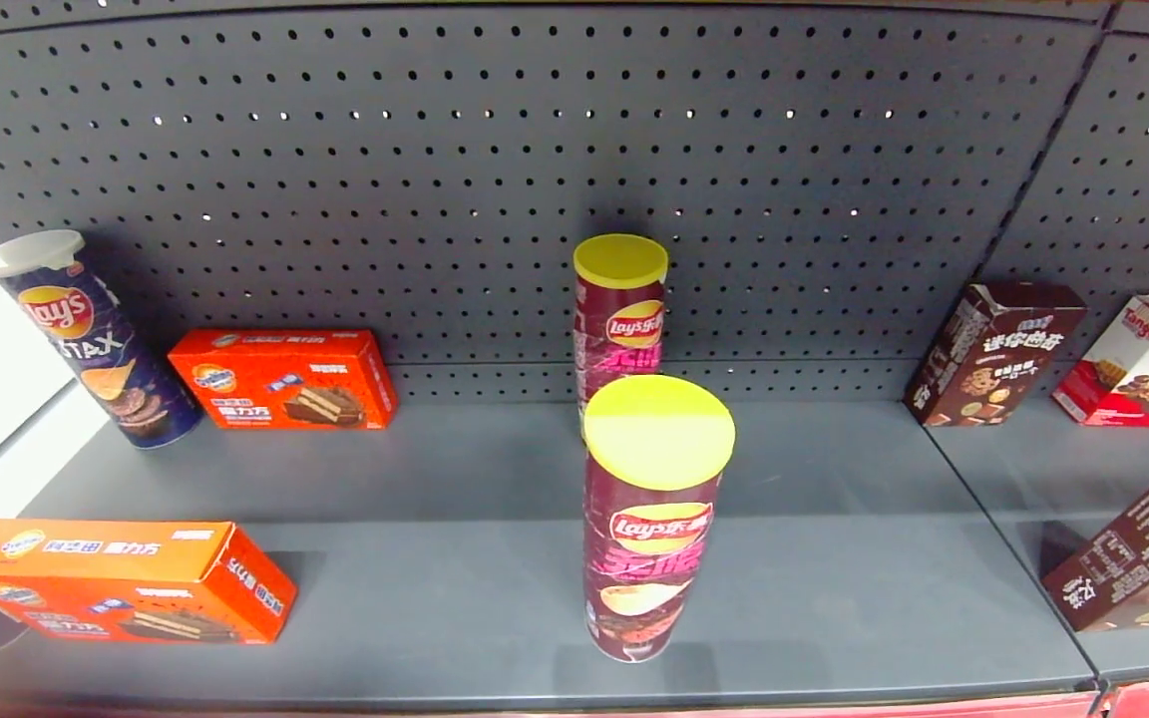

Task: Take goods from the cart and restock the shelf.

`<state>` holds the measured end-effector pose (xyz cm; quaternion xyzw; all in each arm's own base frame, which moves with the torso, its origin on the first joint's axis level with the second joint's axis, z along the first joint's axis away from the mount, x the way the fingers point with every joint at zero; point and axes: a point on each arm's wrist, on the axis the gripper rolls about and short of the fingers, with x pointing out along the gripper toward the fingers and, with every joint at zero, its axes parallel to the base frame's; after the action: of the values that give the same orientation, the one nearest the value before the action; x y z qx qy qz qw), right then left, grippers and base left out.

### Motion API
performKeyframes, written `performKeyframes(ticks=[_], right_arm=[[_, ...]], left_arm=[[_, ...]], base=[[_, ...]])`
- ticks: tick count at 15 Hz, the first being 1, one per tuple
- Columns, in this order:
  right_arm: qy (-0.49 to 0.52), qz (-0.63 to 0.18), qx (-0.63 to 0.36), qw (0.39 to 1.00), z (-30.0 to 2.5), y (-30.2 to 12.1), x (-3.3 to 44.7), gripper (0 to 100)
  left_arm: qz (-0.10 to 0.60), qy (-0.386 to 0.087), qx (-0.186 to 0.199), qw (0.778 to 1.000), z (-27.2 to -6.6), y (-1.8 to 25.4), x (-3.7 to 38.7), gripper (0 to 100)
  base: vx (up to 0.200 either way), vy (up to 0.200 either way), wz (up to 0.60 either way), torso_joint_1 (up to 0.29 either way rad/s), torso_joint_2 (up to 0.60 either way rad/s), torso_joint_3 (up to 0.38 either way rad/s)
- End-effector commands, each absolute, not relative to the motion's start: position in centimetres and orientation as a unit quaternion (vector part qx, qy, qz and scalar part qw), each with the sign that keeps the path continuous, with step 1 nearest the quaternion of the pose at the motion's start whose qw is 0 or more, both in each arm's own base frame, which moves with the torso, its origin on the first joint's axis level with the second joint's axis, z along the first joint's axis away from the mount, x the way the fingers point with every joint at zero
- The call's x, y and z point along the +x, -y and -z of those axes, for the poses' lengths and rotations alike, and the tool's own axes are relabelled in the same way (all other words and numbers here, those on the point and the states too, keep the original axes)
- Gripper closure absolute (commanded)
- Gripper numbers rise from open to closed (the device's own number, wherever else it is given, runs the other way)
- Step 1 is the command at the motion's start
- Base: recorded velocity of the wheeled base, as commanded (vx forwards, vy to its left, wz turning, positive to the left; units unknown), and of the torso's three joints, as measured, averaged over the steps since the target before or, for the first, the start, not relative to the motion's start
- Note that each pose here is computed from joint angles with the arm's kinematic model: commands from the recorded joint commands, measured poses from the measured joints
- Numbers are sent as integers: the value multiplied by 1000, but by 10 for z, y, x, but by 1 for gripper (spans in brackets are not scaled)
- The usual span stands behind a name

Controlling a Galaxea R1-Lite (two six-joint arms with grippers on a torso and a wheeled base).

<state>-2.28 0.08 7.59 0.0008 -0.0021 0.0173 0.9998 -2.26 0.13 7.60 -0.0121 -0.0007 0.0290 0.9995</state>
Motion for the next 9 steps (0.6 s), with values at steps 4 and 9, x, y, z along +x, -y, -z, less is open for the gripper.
performKeyframes(ticks=[4,9], right_arm=[[2,-18,0,1000,-76,-1,-23,0],[2,-18,0,1000,-76,-1,-23,0]], left_arm=[[-30,0,-13,999,-76,-1,-22,0],[-30,0,-13,999,-76,-1,-22,0]], base=[[0,0,0,0,0,0],[0,0,0,0,0,0]])
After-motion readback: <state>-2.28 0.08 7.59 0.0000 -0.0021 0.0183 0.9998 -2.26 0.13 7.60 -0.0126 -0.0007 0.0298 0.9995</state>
